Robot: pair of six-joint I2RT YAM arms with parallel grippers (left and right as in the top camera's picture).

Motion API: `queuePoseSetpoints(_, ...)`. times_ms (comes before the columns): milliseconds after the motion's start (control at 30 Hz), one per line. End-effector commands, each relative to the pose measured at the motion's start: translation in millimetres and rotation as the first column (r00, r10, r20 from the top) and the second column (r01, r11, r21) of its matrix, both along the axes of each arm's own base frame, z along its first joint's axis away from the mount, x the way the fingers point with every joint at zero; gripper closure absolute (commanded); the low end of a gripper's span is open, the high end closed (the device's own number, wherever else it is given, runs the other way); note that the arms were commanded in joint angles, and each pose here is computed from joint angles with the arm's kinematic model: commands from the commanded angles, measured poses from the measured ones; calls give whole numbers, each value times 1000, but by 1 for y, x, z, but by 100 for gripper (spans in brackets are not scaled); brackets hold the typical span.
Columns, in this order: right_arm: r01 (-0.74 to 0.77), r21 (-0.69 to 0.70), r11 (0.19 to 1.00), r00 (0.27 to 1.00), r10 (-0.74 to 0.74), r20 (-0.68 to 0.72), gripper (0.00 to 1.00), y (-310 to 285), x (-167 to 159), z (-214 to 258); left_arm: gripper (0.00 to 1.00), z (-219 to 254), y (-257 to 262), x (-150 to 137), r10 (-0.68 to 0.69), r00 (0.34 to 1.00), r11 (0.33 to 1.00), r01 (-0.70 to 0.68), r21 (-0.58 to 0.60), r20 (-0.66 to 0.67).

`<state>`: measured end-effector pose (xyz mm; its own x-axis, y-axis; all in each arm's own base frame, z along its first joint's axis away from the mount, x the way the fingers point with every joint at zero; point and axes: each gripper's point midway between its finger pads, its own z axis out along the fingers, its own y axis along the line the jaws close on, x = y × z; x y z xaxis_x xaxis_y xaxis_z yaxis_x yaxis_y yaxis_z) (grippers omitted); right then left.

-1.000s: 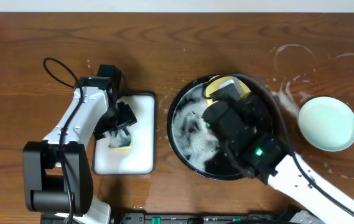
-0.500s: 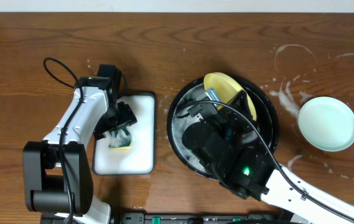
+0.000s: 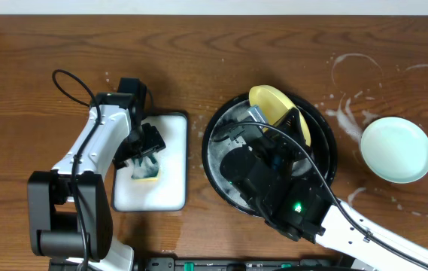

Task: Clean dirty plates on tray and stack at the side
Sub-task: 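Tilt and lift the yellow plate out of the tray with the right gripper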

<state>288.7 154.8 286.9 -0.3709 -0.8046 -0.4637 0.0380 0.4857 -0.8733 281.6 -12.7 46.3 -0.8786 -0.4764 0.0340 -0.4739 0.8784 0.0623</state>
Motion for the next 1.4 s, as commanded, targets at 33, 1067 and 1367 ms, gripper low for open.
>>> queuePoseSetpoints(33,-13,51,999,1000,12,15,99,1,0,10,17,3,2,0,-3,1000,1000,3,4,5)
queuePoseSetpoints(1067,-1,65,998,1000,2,-16,99,-6,5,2,17,3,2,0,-3,1000,1000,3,4,5)
queuePoseSetpoints(1367,0,62,998,1000,1,-17,99,-7,4,2,17,3,2,0,-3,1000,1000,3,4,4)
